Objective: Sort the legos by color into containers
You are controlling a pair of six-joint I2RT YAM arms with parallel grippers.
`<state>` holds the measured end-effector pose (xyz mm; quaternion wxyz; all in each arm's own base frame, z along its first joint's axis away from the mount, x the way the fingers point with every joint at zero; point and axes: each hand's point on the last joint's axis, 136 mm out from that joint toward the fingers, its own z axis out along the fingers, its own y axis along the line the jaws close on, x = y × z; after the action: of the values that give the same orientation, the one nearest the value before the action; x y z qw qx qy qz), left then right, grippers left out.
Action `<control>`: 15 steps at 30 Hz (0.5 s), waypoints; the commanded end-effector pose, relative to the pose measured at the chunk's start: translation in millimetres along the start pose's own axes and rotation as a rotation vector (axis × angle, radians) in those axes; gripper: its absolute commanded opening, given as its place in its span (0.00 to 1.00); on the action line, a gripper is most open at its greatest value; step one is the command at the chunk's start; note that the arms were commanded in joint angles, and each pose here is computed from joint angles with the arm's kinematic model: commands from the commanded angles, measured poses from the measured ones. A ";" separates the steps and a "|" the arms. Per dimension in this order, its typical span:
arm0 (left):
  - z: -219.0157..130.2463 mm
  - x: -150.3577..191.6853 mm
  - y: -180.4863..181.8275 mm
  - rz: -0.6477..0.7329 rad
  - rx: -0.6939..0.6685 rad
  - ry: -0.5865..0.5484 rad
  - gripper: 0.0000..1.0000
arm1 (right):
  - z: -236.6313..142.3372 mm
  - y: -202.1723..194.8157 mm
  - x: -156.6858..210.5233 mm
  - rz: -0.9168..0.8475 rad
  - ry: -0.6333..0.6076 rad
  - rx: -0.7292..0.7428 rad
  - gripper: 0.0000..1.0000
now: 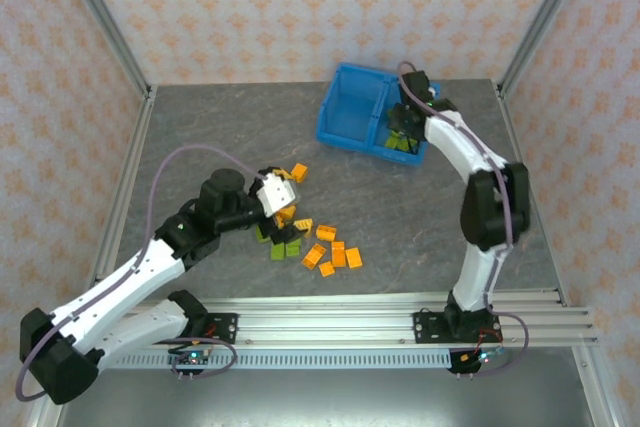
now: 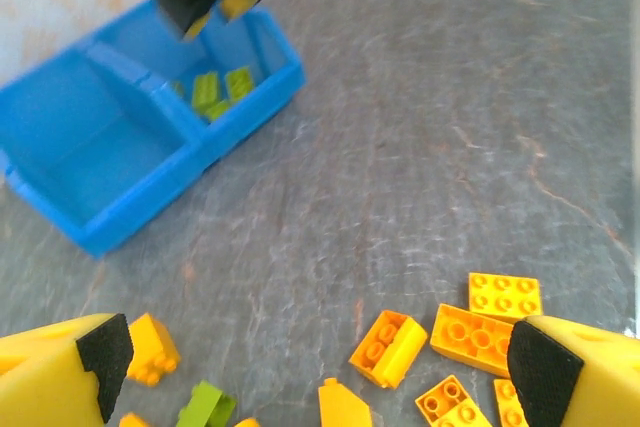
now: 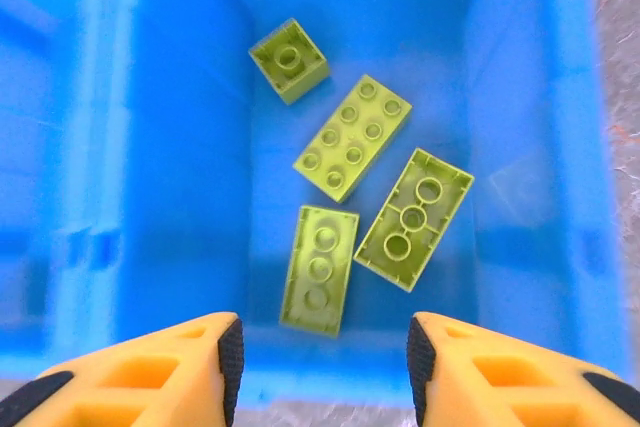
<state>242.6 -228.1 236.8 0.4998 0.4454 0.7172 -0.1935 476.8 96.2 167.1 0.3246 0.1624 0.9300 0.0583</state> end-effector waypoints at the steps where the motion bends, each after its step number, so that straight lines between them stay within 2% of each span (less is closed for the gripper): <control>1: -1.0 -13.6 48.6 -0.302 -0.234 0.088 1.00 | -86.0 32.7 -2.0 0.010 -0.141 -0.217 0.50; 3: -0.9 -9.5 72.2 -0.487 -0.365 0.228 0.99 | -130.2 49.3 23.0 -0.043 -0.173 -0.348 0.52; 5: 5.7 6.9 82.2 -0.607 -0.450 0.330 0.94 | -167.2 61.4 50.0 -0.094 -0.181 -0.473 0.56; 7: 20.8 21.0 83.6 -0.671 -0.470 0.368 0.92 | -199.7 72.9 78.6 -0.153 -0.163 -0.611 0.62; 11: 59.9 47.2 89.5 -0.689 -0.487 0.457 0.92 | -226.2 75.1 133.6 -0.216 -0.012 -0.747 0.73; 14: 88.1 70.0 97.3 -0.657 -0.508 0.560 0.92 | -228.9 68.1 163.5 -0.239 0.096 -0.766 0.91; 15: 95.8 77.0 100.6 -0.644 -0.519 0.590 0.92 | -229.0 64.8 168.9 -0.243 0.110 -0.761 0.94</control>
<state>361.0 -218.5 157.3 0.3046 0.1195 0.9427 -0.0653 254.0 207.8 289.7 0.3861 -0.0623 0.8489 0.3555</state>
